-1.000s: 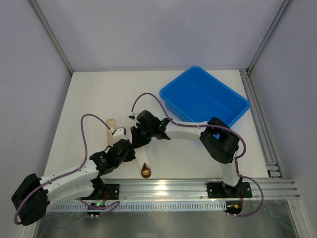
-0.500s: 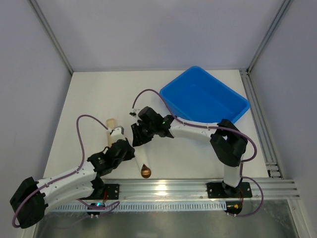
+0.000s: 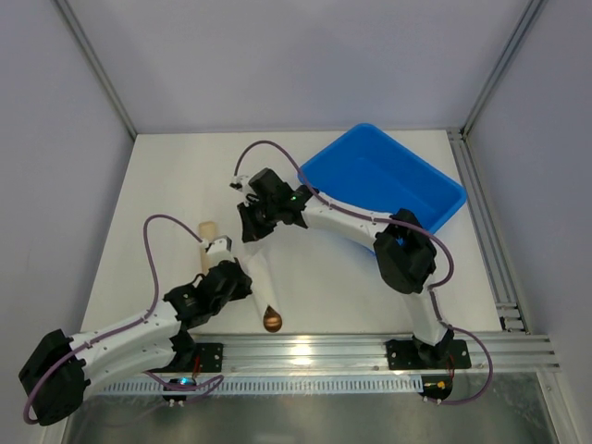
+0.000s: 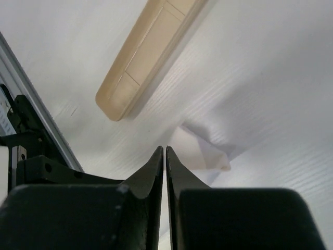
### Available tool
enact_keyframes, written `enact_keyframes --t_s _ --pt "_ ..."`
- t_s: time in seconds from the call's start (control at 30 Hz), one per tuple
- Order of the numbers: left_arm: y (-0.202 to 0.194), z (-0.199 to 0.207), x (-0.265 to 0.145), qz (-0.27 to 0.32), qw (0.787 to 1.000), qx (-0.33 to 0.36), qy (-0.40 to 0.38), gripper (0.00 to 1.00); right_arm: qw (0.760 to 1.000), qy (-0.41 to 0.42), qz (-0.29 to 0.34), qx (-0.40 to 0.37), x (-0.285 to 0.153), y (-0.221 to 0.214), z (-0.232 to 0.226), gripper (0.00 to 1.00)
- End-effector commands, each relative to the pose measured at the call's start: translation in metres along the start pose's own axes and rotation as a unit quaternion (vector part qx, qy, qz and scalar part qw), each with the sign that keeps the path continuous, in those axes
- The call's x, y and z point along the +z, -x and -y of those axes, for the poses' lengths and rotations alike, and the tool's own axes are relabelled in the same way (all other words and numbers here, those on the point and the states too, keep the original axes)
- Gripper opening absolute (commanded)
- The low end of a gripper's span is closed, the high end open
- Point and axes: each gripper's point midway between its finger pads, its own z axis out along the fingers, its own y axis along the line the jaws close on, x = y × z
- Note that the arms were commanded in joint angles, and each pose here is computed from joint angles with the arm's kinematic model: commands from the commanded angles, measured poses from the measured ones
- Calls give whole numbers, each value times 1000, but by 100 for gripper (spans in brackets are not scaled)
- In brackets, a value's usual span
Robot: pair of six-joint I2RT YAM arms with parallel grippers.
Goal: Place the utensils on the paper napkin and roll it up
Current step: Roll the napkin at the center of the board.
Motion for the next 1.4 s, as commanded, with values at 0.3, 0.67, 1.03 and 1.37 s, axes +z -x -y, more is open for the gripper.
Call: enact_keyframes --t_s 0.3,0.67,1.03,1.37 --pt "9 6 1 22 999 -21 -14 0 986 91 -83 -112 28 -9 -19 4" --pt "9 7 1 21 999 -21 -16 0 976 111 -111 -151 44 -28 -30 4" --pt "11 7 -1 21 999 -26 -15 0 970 90 -143 -175 49 -39 -25 4" --pt "11 9 -2 18 999 -33 -14 0 965 80 -160 -190 55 -44 -19 4"
